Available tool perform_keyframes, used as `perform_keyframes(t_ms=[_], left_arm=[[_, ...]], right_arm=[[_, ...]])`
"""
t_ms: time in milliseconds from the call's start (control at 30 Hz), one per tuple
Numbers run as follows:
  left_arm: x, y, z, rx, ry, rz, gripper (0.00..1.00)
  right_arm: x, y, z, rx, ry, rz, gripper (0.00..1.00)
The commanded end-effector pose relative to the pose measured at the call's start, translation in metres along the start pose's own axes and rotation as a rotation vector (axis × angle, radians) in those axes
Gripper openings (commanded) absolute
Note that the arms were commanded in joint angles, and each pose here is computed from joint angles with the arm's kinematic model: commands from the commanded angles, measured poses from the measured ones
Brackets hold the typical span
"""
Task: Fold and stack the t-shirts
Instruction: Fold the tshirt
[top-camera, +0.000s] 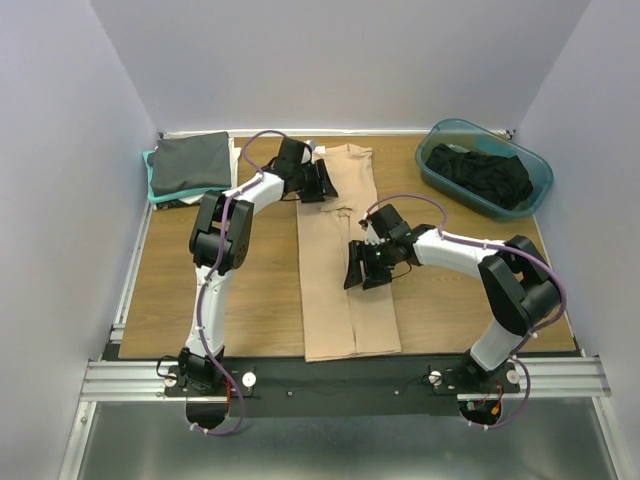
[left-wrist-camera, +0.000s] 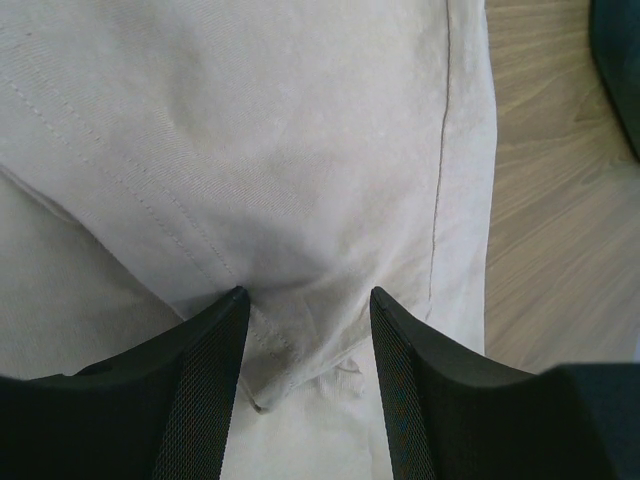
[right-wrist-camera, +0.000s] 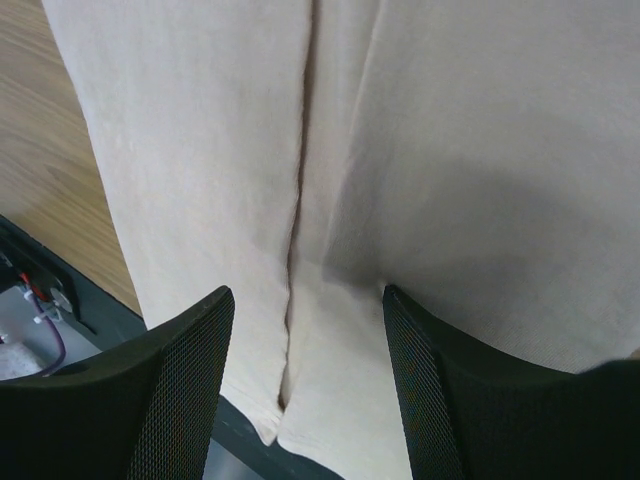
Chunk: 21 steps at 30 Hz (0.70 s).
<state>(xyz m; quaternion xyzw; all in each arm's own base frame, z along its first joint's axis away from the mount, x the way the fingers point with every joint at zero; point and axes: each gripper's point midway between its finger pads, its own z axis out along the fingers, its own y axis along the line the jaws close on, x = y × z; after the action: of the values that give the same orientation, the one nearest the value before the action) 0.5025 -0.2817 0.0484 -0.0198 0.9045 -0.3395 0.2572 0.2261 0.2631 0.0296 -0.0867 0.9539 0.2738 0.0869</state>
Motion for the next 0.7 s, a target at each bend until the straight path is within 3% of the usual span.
perform_keyframes(t_ms=[0,333,533,667], left_arm=[[0.009,0.017,0.019,-0.011,0.034,0.02,0.6],[-0.02,-0.002,0.033,0.073,-0.018,0.093,0.6],[-0.062,-0.048,0.005,0.161,-0.125,0.167,0.61],[-0.081,-0.083,-0.041,0.193,-0.198,0.23,0.61]], right_arm=[[0.012,-0.004,0.013,0.046,0.067,0.031,0.69],[-0.001,0.007,0.01,0.025,0.045,0.031,0.68],[-0.016,0.025,-0.015,0.0,-0.028,0.028,0.68],[-0.01,0.025,-0.034,0.029,-0.041,0.041,0.69]])
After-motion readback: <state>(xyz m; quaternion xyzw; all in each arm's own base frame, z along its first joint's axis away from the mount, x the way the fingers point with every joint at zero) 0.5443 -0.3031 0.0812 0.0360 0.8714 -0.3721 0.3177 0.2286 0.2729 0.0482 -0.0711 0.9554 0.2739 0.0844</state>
